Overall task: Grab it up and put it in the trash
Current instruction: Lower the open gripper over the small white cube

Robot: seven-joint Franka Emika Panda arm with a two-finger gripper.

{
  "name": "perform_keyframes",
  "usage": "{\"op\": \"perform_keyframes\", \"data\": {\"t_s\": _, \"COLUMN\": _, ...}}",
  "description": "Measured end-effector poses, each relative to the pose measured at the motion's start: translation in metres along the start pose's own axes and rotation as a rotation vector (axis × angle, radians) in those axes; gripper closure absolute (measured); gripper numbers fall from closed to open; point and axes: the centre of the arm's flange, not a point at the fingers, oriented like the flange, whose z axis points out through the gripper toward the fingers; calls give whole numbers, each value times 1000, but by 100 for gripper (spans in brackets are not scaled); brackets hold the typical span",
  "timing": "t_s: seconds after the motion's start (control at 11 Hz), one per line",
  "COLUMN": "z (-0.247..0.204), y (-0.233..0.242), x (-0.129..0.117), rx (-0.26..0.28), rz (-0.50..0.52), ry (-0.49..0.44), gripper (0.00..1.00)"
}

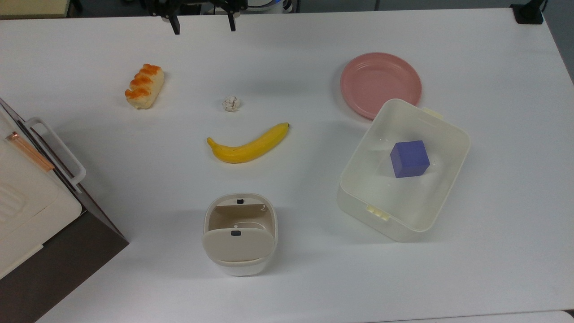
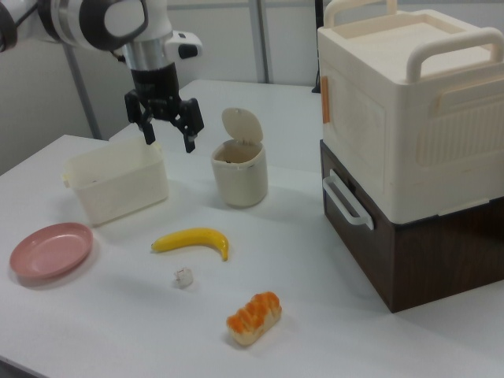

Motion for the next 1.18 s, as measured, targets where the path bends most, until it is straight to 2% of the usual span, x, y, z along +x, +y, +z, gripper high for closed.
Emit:
{"op": "perform_keyframes", "data": {"t_s": 0.45, "z": 55, "y": -3, "x": -23, "rx": -11, "rz": 11, "ry": 0, "gripper": 0}}
{"op": "perform_keyframes", "data": {"t_s": 0.91, "z": 130, "y": -5, "x": -56, "rx": -4, "rz": 36, "ry": -115, "gripper": 0}}
{"op": "perform_keyframes", "data": {"t_s": 1.18, "z": 167, "y": -3, "x": -60, "rx": -34, "rz": 25, "ry": -59, "gripper": 0}}
